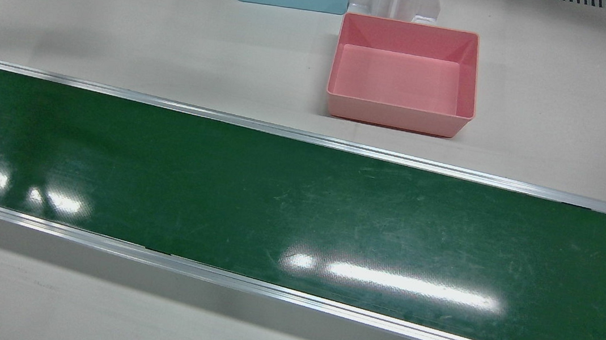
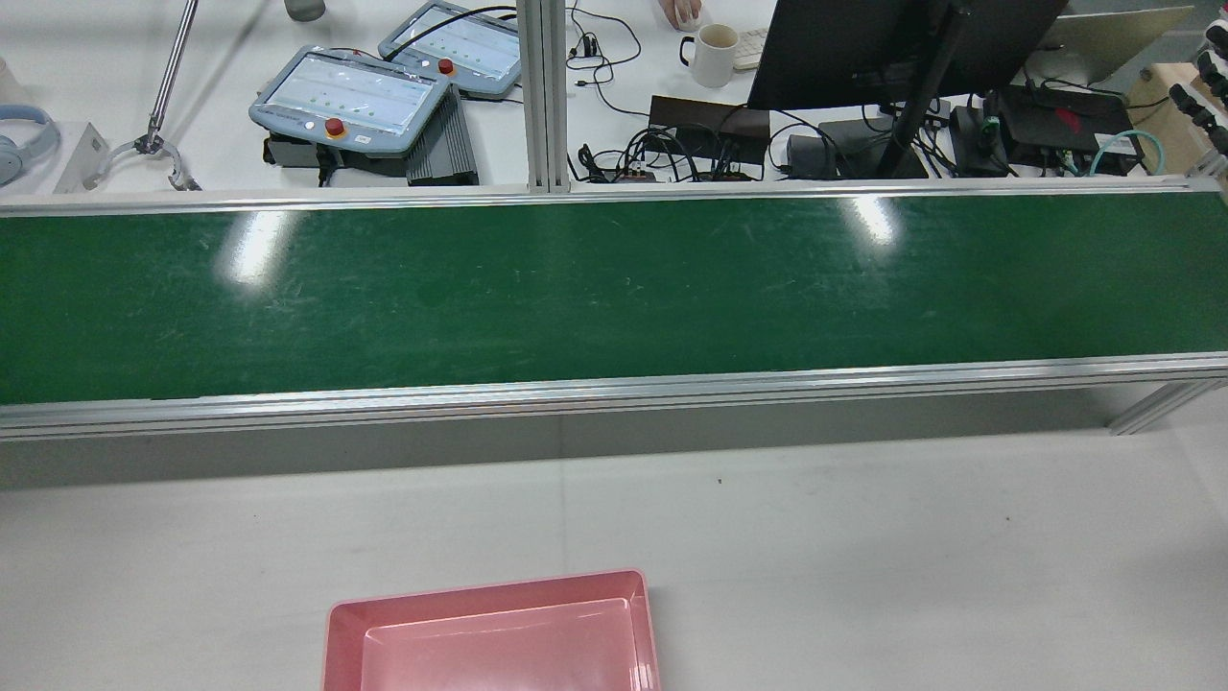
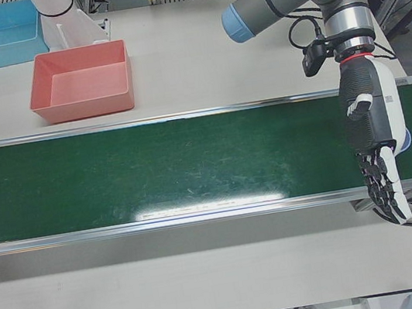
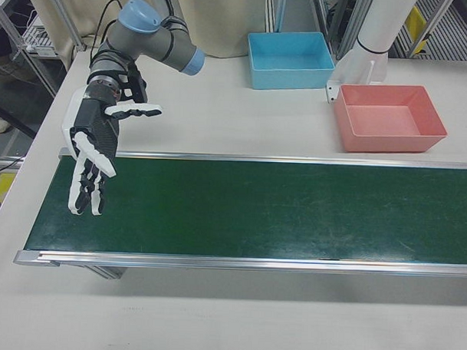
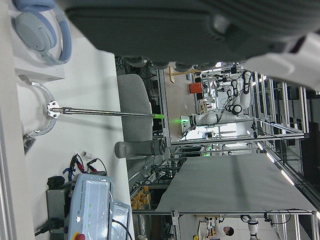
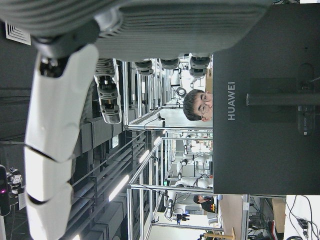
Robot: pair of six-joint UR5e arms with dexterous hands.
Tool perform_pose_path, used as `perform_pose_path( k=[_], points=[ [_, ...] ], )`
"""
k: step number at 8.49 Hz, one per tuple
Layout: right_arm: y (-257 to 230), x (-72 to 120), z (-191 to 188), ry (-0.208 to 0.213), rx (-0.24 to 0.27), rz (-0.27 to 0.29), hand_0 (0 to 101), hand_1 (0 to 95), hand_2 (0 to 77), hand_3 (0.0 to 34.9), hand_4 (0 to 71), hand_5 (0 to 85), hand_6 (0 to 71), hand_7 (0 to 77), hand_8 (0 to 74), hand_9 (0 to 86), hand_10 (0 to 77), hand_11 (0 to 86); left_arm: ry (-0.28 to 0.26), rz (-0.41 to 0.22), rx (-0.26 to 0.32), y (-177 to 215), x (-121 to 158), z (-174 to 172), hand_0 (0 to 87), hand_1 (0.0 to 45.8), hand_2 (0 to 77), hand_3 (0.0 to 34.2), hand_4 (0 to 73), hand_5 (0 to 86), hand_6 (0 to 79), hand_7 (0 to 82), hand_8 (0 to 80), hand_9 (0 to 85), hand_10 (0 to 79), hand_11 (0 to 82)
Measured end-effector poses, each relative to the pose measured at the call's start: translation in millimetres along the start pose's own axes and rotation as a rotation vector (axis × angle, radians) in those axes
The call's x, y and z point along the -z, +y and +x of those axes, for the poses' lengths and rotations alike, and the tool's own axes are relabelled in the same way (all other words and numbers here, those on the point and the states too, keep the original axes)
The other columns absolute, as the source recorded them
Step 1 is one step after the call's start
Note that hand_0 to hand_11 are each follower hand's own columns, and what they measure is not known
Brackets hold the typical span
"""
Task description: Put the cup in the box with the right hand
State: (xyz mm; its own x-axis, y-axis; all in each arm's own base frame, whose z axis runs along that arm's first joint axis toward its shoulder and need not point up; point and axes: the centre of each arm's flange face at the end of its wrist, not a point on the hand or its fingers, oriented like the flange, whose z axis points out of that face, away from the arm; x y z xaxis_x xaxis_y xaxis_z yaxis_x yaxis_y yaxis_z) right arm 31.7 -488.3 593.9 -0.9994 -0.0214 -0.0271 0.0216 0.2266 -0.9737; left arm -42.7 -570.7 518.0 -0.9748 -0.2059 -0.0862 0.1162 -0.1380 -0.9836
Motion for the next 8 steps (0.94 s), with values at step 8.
perform_pose_path(
  k=[8],
  points=[
    [-0.7, 0.1, 0.1, 0.0, -0.001, 0.002, 54, 21.8, 11.4, 4.1, 14.2, 6.0, 3.3, 10.9, 1.6, 2.7, 6.0, 10.4, 0.0, 0.0, 0.001, -1.1, 0.3, -0.2, 0.0, 0.5, 0.5, 0.0, 0.0, 0.0, 0.0, 0.0, 0.0, 0.5, 0.0, 0.0]
  ],
)
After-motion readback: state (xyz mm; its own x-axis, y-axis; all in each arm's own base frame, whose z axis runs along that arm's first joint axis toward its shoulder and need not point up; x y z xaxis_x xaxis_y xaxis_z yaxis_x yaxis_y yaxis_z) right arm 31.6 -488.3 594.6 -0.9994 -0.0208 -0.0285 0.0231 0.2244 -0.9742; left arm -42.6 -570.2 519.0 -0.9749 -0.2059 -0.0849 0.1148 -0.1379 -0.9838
